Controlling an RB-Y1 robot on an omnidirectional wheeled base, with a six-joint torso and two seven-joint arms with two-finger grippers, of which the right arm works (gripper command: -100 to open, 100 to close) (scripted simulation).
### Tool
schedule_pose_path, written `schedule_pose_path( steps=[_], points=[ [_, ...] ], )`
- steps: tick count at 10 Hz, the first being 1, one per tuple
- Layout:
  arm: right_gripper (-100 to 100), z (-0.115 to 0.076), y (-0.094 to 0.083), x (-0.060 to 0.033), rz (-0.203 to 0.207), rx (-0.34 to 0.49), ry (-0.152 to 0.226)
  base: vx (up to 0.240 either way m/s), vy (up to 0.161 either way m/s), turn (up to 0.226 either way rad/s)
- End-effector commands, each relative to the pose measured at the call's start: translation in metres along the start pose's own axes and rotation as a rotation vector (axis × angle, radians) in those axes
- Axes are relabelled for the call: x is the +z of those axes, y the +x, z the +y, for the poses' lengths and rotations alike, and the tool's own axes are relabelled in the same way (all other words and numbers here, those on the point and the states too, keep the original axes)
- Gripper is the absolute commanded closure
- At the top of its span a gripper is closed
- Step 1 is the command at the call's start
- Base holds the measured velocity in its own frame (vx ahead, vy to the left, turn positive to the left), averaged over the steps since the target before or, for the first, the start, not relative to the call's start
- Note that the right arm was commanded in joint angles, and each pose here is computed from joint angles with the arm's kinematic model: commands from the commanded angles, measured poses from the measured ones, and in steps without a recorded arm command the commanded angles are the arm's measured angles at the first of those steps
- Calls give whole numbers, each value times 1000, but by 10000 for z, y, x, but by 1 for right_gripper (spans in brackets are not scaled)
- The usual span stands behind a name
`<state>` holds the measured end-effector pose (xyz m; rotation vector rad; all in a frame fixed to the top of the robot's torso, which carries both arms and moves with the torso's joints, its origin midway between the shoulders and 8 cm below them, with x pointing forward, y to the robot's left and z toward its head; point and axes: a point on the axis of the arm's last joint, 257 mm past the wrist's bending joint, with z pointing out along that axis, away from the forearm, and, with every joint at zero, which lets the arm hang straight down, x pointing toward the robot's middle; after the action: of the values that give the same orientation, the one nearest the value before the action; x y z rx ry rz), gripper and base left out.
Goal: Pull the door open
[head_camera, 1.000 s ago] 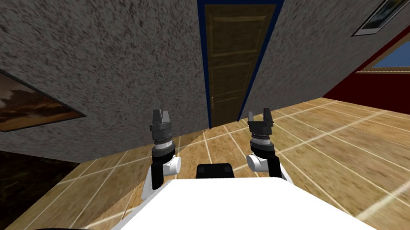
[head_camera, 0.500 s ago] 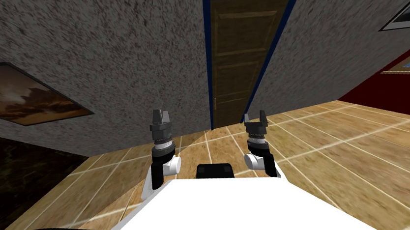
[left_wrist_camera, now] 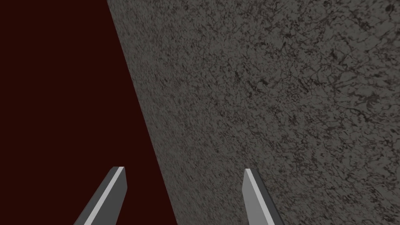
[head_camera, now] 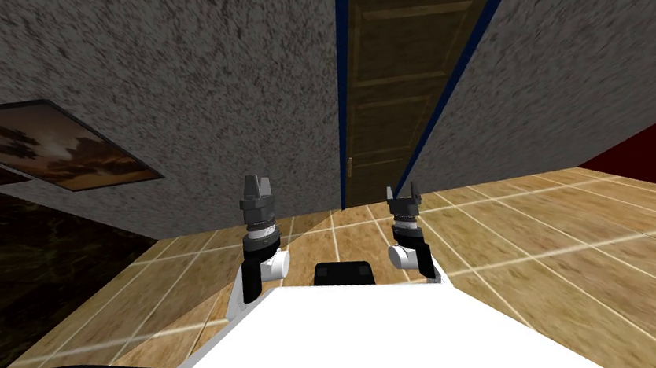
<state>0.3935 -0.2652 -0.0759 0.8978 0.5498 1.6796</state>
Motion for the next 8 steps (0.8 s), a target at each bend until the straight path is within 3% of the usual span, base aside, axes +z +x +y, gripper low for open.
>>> schedule_pose_path(
  steps=[1,8],
  points=[
    [-100,-154,-32,-20,-15,62,21,89,-27,117],
    [-100,-768,-357,-170,-105,309,107,94,-42,143]
  ],
)
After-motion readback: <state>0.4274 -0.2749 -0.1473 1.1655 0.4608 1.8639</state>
